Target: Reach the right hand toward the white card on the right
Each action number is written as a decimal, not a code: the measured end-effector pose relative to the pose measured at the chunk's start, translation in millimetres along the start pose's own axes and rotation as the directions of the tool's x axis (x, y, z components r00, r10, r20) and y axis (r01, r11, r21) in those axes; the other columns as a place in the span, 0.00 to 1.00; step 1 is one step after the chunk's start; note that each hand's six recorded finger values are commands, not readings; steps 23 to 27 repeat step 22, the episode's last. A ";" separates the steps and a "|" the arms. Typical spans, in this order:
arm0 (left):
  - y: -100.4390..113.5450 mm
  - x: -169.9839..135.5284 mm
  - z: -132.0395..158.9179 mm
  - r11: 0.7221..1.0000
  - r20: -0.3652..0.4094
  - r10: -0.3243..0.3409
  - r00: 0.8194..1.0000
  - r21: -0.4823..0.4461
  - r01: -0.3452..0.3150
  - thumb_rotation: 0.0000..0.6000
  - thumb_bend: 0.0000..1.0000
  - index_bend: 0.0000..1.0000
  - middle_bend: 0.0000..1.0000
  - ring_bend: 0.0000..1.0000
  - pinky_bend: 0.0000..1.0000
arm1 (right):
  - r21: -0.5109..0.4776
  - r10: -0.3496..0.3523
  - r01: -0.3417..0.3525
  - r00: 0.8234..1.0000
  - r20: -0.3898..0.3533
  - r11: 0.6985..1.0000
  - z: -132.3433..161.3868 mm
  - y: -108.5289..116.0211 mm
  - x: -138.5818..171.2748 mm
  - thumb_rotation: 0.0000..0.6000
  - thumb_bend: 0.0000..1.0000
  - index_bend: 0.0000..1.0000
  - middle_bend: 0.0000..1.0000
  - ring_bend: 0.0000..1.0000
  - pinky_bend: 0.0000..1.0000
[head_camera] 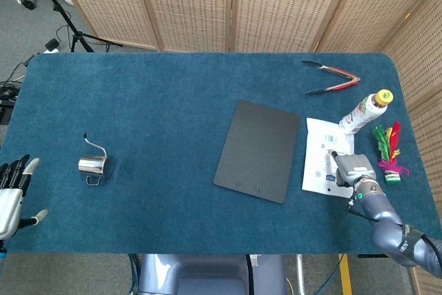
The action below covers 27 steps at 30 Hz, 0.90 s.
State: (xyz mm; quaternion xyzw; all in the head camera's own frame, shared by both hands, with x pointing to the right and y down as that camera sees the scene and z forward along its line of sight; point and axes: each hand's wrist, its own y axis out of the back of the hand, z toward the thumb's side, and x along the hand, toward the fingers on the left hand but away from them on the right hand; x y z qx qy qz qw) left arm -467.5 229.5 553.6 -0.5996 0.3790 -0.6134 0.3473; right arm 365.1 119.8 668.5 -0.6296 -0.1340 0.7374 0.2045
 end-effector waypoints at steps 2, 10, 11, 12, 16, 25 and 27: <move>-0.1 -0.1 0.0 1.000 0.000 0.000 1.000 0.000 0.000 1.00 0.10 0.00 0.00 0.00 0.00 | -0.003 0.008 -0.008 1.000 0.006 1.000 -1.5 -1.5 -1.4 1.00 0.87 0.00 0.74 0.87 0.79; -0.4 -0.2 1.2 1.000 0.002 -0.001 1.000 0.001 0.001 1.00 0.10 0.00 0.00 0.00 0.00 | -0.027 0.031 -0.031 0.999 0.012 0.999 -5.0 -7.1 -3.6 1.00 0.86 0.00 0.74 0.87 0.79; -0.2 -0.2 1.1 1.000 0.001 0.000 1.000 0.001 0.000 1.00 0.10 0.00 0.00 0.00 0.00 | -0.027 0.032 -0.032 0.999 0.011 0.999 -5.1 -7.8 -3.5 1.00 0.87 0.00 0.74 0.87 0.79; -0.1 -0.2 0.9 1.000 0.001 0.000 1.000 0.001 0.000 1.00 0.10 0.00 0.00 0.00 0.00 | -0.026 0.034 -0.034 0.999 0.011 0.999 -5.4 -8.8 -3.4 1.00 0.87 0.00 0.74 0.87 0.79; 0.7 -0.7 0.8 1.000 0.000 0.002 1.000 0.000 -0.002 1.00 0.10 0.00 0.00 0.00 0.00 | -0.027 0.038 -0.037 0.999 0.010 0.999 -5.7 -10.8 -2.9 1.00 0.86 0.00 0.74 0.87 0.79; 0.8 -1.0 1.4 1.000 0.002 0.002 1.000 -0.001 -0.002 1.00 0.10 0.00 0.00 0.00 0.00 | -0.027 0.039 -0.039 0.999 0.002 0.999 -3.9 -11.8 -1.7 1.00 0.87 0.00 0.74 0.87 0.79; 0.8 -1.0 1.4 1.000 0.002 0.002 1.000 -0.001 -0.002 1.00 0.10 0.00 0.00 0.00 0.00 | -0.027 0.039 -0.039 0.999 0.002 0.999 -3.9 -11.8 -1.7 1.00 0.87 0.00 0.74 0.87 0.79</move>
